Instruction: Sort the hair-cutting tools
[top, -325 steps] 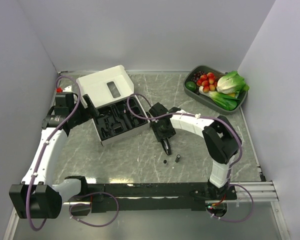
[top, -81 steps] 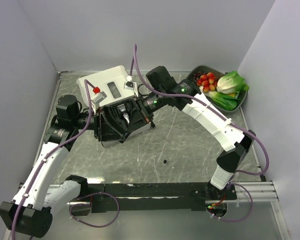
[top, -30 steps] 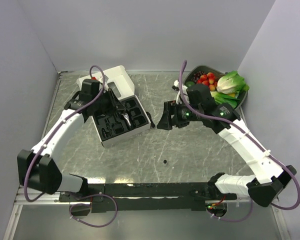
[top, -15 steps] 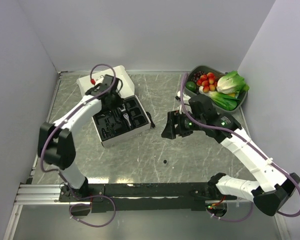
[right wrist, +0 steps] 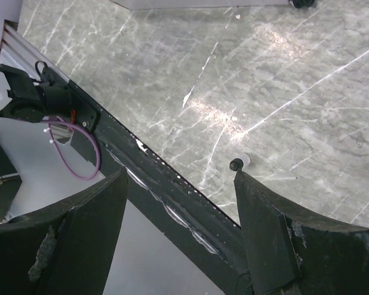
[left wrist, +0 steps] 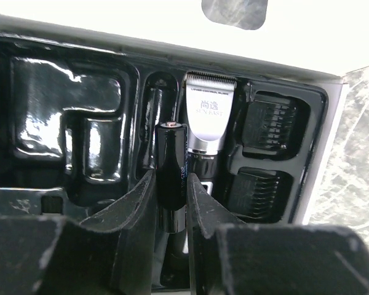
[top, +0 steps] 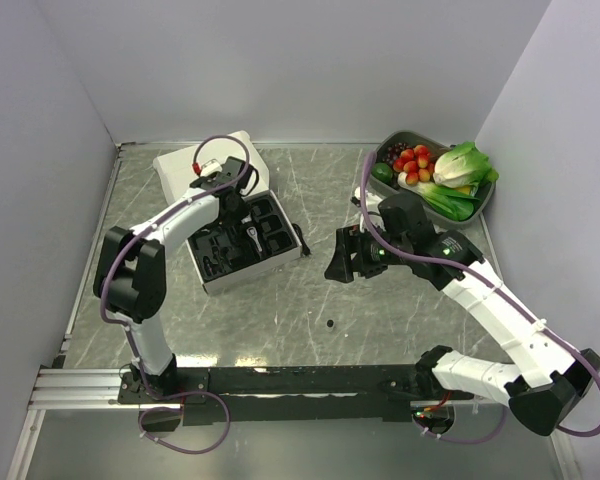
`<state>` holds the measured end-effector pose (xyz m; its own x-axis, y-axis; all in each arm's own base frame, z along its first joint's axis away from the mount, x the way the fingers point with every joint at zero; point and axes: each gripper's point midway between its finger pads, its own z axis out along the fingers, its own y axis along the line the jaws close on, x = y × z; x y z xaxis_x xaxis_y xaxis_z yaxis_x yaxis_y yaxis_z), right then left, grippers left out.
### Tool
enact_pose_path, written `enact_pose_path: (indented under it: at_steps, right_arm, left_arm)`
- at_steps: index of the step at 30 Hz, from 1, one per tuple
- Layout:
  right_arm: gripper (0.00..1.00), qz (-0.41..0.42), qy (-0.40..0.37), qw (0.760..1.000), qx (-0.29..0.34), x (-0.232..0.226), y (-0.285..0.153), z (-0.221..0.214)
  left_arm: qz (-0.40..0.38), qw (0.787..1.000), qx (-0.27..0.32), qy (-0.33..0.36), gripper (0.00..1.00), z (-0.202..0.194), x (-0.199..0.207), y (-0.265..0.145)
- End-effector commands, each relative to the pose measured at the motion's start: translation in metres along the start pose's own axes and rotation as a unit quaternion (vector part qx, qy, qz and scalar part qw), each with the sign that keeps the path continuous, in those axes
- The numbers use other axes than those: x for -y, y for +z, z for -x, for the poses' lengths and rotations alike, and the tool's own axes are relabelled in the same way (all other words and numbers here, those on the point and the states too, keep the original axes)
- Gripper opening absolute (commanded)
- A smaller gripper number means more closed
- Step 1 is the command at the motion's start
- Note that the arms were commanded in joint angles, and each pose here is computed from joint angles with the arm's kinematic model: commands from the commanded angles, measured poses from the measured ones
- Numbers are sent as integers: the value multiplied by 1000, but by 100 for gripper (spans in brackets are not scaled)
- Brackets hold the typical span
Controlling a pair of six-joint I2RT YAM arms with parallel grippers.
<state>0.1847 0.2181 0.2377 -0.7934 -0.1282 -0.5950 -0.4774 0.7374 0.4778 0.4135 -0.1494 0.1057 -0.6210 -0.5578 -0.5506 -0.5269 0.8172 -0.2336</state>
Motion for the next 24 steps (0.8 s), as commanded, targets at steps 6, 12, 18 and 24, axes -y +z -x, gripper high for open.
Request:
enact_pose_path:
  at_steps: [6,12,18,24]
  right_arm:
    - [78,7,-15,1000,15,-2,3,8]
    - [78,9,-13,1000,13,-2,4,7]
    - [78,9,-12,1000,14,-2,5,6]
    - [78,5,-12,1000,13,0,5,5]
  left_arm:
    - [10,998,34,52,1,18,2,3]
    - [15,997,31,67,1,13,1,14]
    - [25,996,30,75,1,10,-1,25]
    - [29,996,32,78,2,9,-1,31]
